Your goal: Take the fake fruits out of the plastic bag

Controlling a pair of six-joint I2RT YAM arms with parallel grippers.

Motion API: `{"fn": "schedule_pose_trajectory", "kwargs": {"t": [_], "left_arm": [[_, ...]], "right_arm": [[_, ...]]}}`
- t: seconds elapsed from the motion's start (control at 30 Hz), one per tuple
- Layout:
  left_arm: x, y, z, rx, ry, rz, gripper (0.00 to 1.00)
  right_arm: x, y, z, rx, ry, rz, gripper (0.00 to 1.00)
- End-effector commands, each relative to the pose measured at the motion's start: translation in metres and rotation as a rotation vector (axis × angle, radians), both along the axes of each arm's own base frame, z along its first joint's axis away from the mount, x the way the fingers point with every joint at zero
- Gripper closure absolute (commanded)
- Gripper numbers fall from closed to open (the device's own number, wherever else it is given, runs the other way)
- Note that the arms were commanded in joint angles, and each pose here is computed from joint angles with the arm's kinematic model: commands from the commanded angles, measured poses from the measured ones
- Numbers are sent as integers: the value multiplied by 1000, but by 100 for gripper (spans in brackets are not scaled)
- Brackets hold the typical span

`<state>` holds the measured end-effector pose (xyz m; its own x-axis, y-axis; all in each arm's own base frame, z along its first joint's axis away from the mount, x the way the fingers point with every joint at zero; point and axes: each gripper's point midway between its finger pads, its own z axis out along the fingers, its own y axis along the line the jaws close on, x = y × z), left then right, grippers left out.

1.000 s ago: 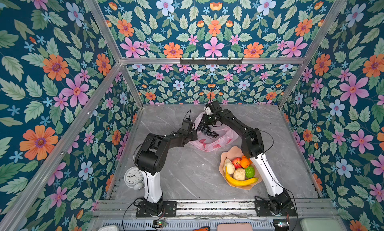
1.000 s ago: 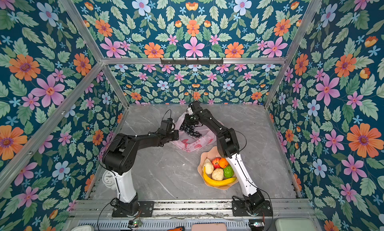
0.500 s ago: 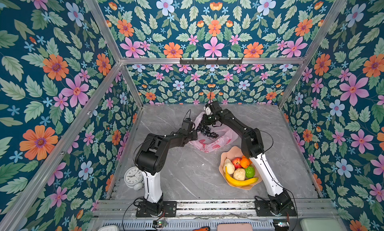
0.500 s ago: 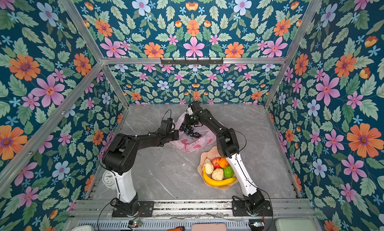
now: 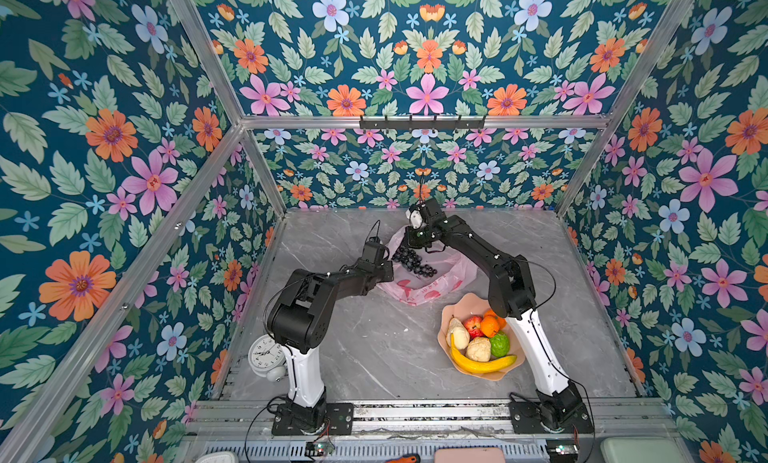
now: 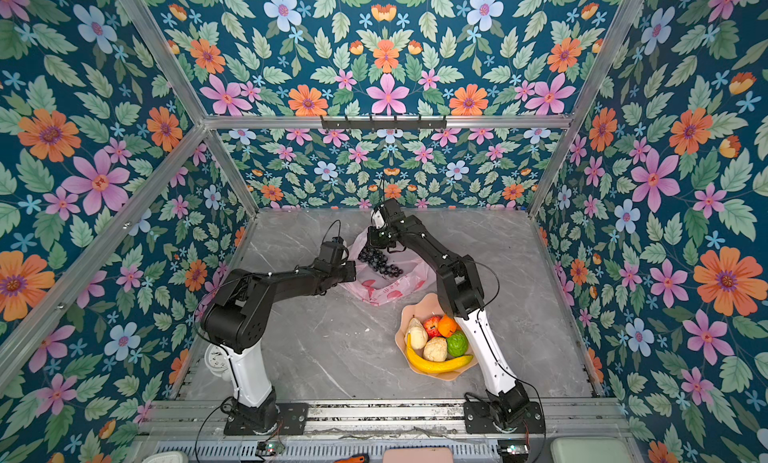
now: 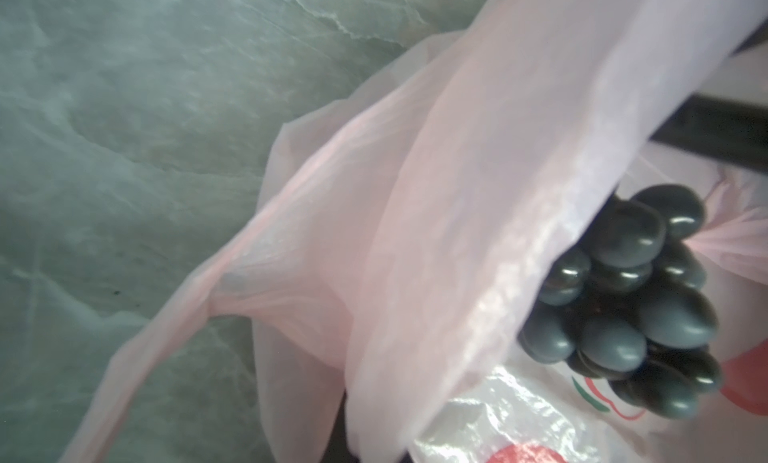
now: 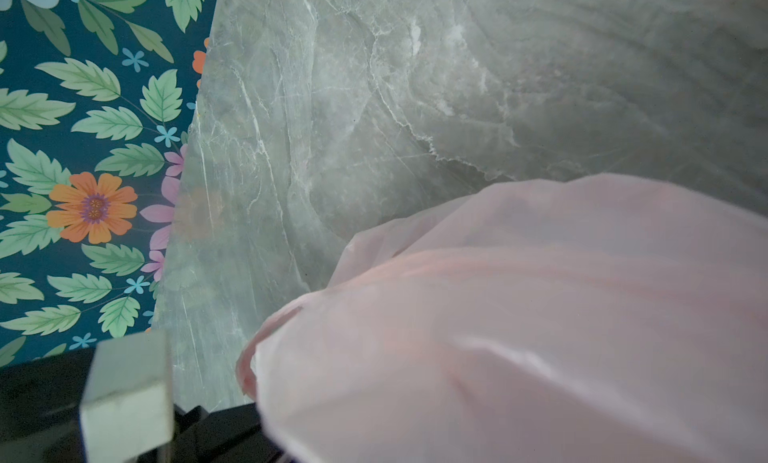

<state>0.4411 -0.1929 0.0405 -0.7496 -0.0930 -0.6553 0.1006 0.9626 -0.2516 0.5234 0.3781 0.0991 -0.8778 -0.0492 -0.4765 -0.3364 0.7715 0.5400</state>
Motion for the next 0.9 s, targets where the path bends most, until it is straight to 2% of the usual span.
{"fn": "schedule_pose_trajectory", "kwargs": {"t": [0.0,0.07,0.27,0.47,0.57,0.7,0.87], "left_arm": [[3,3,4,-3,-20,17,100],[2,3,5,-4,-21,16,100],[0,-3,1,-26,-10,-7,100],[-1,-5,2,-32,-13,-12,100],[-1,-5,1,-32,-10,-13,100],[0,-5,2,-31,-13,-11,100],[0,-5,3,-28,-17,-9,100]], "right_arm": [[3,-5,3,-32,-28,-5,100],[5,-9,-2,-61,-27,-17,97],[12,-14,-20,-113,-11,-49,73],[16,-13,-32,-122,7,-52,64],[15,-12,-35,-116,13,-49,66],[12,-10,-37,-109,25,-37,79],[9,-8,-39,-98,39,-30,90]]}}
